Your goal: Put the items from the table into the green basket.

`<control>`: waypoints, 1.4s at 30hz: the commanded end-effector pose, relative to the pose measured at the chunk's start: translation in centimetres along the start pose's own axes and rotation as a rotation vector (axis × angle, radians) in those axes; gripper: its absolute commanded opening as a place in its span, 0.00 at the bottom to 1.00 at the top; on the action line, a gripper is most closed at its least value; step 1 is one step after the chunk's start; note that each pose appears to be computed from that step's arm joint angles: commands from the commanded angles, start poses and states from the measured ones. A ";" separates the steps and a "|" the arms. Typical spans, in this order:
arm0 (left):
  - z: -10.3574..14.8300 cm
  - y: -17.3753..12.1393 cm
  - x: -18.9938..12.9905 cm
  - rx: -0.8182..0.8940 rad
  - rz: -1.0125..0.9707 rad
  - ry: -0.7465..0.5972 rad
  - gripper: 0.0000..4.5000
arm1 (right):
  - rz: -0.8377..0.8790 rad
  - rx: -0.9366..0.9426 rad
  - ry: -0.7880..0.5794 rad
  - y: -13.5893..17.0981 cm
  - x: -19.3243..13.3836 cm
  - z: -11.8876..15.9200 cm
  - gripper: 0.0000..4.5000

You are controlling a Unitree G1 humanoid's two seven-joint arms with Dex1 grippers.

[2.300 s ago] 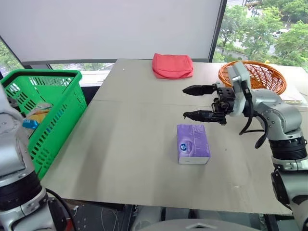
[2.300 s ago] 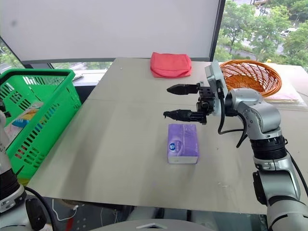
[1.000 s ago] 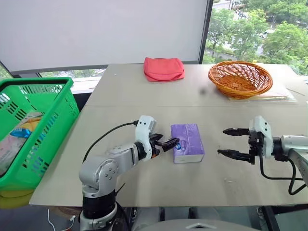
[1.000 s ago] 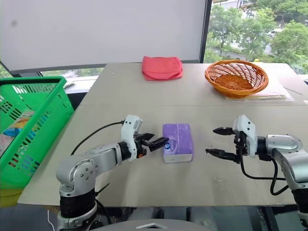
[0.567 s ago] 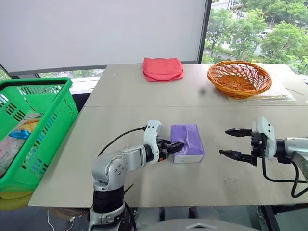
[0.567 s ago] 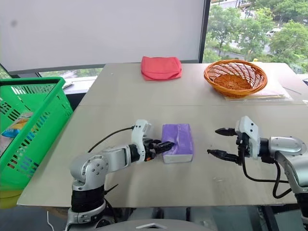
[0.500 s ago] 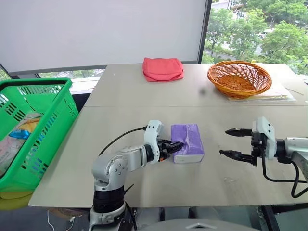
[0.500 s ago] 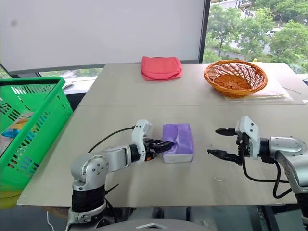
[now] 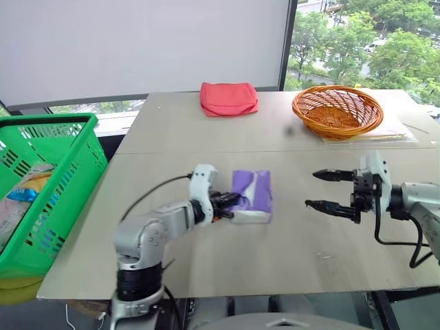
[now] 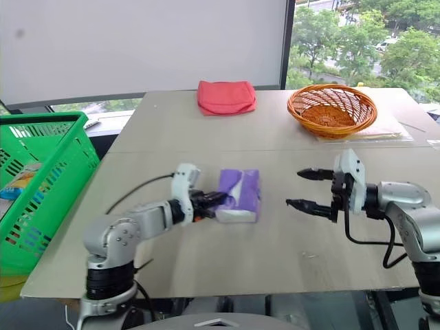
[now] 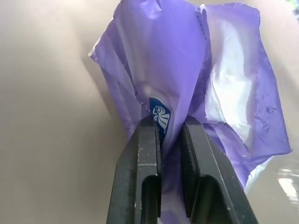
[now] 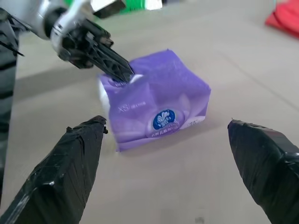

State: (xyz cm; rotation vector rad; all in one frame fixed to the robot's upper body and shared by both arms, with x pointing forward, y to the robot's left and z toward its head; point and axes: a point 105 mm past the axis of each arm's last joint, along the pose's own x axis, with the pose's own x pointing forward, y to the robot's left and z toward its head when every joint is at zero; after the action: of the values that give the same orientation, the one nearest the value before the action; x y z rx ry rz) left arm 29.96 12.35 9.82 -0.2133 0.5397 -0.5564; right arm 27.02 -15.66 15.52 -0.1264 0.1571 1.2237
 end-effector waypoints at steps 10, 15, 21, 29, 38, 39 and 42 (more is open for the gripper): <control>17.5 11.8 -19.0 0.255 0.850 -0.631 0.00 | 0.254 -0.115 -0.300 2.3 6.5 10.1 1.00; 16.5 15.0 -26.0 0.305 1.145 -0.582 0.00 | 0.330 -0.132 -0.354 2.9 7.9 11.7 1.00; 14.3 16.8 -27.7 0.305 1.198 -0.526 0.00 | 0.234 -0.179 -0.362 1.4 9.1 12.3 1.00; 13.1 17.8 -26.5 0.310 1.149 -0.507 0.29 | 0.226 -0.179 -0.358 1.5 9.1 11.8 1.00; 14.0 15.8 -23.2 0.408 0.960 -0.609 0.97 | 0.122 -0.162 -0.298 -0.1 8.3 9.5 1.00; 13.0 14.7 -21.1 0.426 0.859 -0.583 0.97 | 0.091 -0.152 -0.278 -0.6 7.9 8.4 1.00; 8.3 10.2 -14.4 0.464 0.561 -0.472 0.97 | -0.055 -0.116 -0.183 -2.7 6.1 4.0 1.00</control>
State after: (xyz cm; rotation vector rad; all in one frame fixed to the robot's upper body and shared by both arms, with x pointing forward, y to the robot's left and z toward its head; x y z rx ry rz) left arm 28.58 34.72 20.46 0.2088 0.0126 0.1524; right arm 30.95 -7.80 19.33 -0.0644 -0.0726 1.2943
